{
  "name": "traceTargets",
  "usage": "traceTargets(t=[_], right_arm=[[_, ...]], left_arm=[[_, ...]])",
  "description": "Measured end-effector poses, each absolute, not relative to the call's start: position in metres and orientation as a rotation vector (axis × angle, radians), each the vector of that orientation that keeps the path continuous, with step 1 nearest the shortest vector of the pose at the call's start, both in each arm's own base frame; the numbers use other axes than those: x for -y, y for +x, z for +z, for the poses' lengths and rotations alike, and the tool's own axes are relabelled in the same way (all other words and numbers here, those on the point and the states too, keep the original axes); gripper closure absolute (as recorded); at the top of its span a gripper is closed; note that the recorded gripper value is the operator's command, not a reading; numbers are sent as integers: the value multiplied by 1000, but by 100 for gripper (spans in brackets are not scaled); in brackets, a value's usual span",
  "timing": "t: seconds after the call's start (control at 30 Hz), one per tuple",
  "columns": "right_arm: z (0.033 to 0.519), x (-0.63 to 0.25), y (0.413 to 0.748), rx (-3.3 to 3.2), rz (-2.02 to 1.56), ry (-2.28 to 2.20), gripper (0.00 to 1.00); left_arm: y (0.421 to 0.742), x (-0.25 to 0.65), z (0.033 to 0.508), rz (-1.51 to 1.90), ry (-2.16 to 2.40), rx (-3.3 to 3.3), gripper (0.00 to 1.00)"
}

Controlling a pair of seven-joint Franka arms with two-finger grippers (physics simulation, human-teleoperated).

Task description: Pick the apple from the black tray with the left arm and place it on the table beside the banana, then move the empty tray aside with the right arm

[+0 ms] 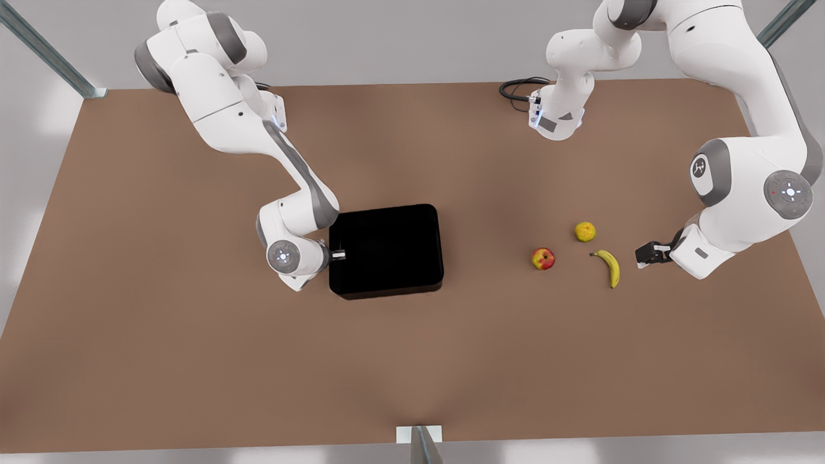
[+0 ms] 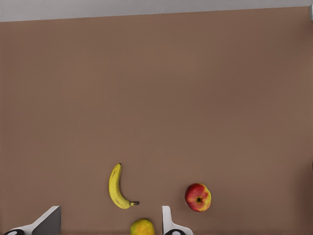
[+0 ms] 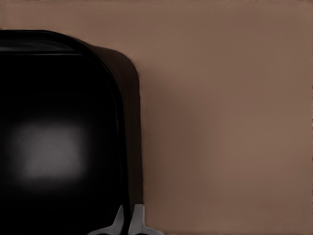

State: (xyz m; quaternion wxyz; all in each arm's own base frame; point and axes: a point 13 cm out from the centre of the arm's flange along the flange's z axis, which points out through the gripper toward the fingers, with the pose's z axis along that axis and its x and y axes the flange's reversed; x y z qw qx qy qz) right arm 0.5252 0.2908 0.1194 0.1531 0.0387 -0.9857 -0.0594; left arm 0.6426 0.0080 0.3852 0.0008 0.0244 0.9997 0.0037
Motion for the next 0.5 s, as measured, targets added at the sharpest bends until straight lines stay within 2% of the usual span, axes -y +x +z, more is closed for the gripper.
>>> traceTargets(t=[0.03, 0.27, 0.5], right_arm=[[125, -291, 529, 2836, -177, 116, 85], [187, -275, 560, 2892, -222, 117, 85], [244, -191, 608, 2914, -197, 30, 86]], left_arm=[[643, -8, 385, 12, 79, -3139, 0], [643, -8, 385, 12, 91, -3139, 0], [643, -8, 384, 12, 99, -3140, 0]])
